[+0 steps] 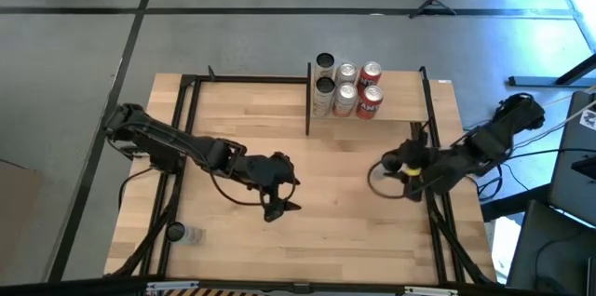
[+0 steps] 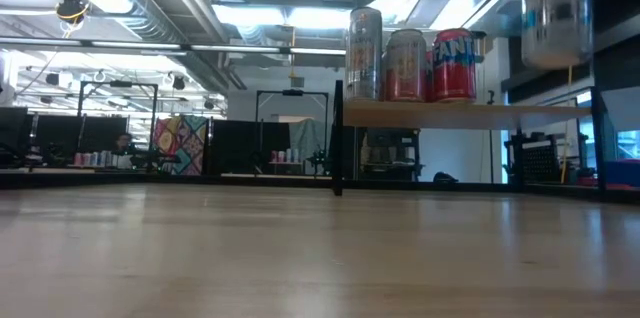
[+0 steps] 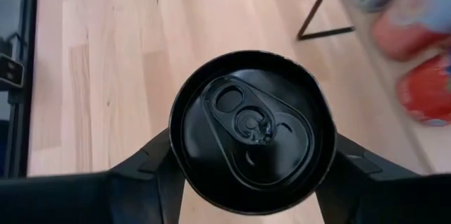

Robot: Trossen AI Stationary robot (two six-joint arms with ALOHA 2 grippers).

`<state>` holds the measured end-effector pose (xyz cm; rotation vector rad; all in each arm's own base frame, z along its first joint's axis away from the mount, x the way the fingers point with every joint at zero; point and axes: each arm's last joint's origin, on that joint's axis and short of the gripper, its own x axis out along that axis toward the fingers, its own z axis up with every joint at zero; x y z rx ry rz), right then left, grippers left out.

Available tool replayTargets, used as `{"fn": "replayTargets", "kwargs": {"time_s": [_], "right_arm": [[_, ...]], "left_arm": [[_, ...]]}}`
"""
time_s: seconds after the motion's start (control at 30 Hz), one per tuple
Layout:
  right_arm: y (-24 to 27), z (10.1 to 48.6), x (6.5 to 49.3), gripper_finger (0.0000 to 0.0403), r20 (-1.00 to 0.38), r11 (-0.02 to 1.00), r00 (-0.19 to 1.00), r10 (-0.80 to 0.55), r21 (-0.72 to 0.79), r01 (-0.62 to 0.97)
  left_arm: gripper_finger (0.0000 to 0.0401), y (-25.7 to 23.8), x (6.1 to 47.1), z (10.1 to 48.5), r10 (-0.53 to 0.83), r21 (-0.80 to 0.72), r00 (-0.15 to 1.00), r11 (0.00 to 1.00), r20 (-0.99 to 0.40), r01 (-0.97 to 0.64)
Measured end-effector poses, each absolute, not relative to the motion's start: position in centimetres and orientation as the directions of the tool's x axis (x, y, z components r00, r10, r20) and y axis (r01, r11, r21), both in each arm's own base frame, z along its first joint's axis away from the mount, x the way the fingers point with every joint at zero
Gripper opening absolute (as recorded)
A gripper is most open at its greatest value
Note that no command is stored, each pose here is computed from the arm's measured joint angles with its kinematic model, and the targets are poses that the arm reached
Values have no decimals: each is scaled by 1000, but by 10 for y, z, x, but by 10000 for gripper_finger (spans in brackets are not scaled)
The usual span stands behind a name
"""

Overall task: Place canned beverage on shelf
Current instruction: Put the right black soda can onto the shelf

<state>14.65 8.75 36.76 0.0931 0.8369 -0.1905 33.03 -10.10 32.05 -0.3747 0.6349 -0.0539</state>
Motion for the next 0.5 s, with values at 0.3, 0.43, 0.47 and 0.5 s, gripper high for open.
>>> {"fn": "replayTargets", "kwargs": {"time_s": [0.3, 0.43, 0.47, 0.5], "right_arm": [[56, 400, 107, 216, -684, 949, 701, -200, 43, 313], [45, 415, 94, 216, -659, 931, 710, -246, 44, 363], [41, 420, 91, 216, -649, 924, 713, -265, 41, 380], [38, 425, 89, 216, -642, 916, 714, -281, 44, 400]], "left_arm": [[350, -85, 304, 338, -107, -298, 786, 949, -608, -102], [350, -72, 294, 348, -79, -263, 789, 959, -609, -108], [350, -67, 291, 351, -71, -254, 796, 961, -602, -106], [350, -63, 289, 354, -65, -245, 801, 964, -595, -104]]}}
